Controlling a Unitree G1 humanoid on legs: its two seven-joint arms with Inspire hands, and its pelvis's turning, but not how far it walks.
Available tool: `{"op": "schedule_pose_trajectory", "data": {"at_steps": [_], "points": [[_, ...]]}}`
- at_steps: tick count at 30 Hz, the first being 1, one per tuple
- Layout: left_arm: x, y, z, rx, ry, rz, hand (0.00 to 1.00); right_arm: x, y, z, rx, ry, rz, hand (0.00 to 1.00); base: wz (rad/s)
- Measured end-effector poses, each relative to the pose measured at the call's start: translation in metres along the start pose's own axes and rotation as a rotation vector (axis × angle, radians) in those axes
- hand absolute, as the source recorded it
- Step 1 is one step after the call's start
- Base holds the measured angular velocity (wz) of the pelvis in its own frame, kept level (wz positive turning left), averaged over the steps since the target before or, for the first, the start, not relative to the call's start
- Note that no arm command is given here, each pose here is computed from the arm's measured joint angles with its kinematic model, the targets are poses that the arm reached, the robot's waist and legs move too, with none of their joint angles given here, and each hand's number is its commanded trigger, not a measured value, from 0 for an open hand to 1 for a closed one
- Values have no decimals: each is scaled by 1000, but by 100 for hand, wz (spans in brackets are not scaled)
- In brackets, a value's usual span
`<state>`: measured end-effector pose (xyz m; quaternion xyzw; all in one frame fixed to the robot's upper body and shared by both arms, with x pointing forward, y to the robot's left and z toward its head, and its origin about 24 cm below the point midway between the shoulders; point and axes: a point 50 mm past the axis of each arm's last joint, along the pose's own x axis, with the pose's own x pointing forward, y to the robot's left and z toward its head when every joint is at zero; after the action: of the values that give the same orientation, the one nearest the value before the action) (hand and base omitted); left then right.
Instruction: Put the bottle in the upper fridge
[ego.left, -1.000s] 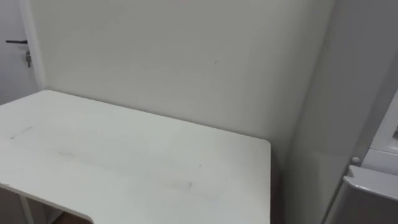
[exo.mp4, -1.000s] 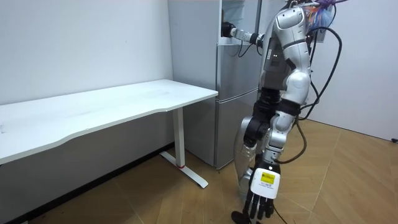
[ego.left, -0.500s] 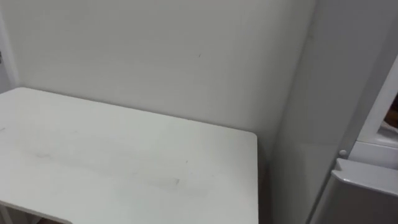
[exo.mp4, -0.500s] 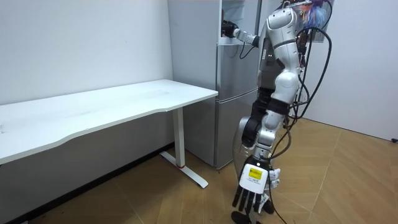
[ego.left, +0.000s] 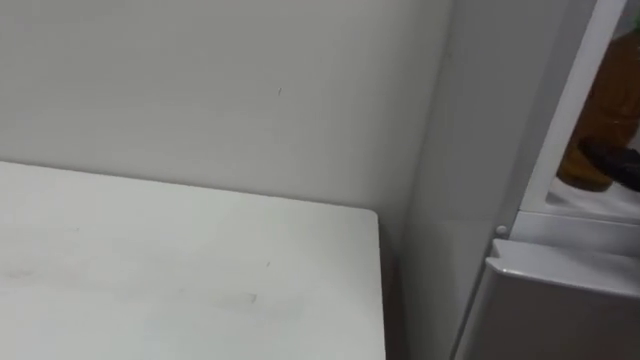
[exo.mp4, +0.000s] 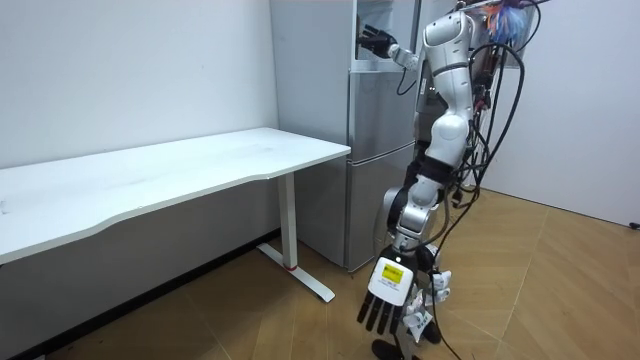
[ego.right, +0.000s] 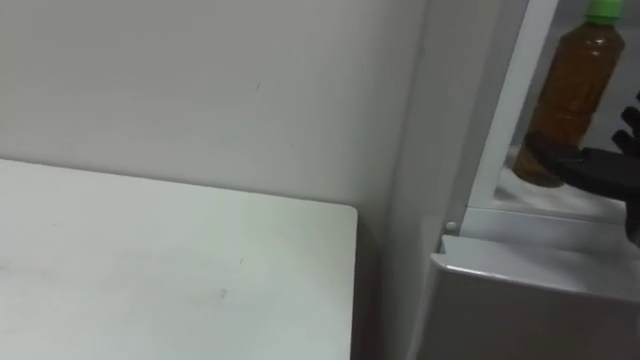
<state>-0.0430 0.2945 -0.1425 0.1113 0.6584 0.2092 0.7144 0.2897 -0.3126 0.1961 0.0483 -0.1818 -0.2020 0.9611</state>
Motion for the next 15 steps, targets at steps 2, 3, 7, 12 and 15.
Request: {"op": "schedule_pose_trajectory", "data": {"at_steps": [2,3,7,12,15], "points": [[0,-1,-1,-2,2,-3,0,-3,0,3,-19,-19,1,0,-7],[0,-2,-1,-2,4,-5,0,-5,1,6,-25,-35,4,0,-8],[-1,-5,-4,-7,11,-5,0,-11,7,16,-2,-94,-1,0,-8],[-1,-9,-5,-20,-5,10,0,-16,14,28,-20,-164,-4,0,-12],[-1,-10,-7,-21,-9,9,0,-29,21,37,-1,-242,0,0,-8]]}}
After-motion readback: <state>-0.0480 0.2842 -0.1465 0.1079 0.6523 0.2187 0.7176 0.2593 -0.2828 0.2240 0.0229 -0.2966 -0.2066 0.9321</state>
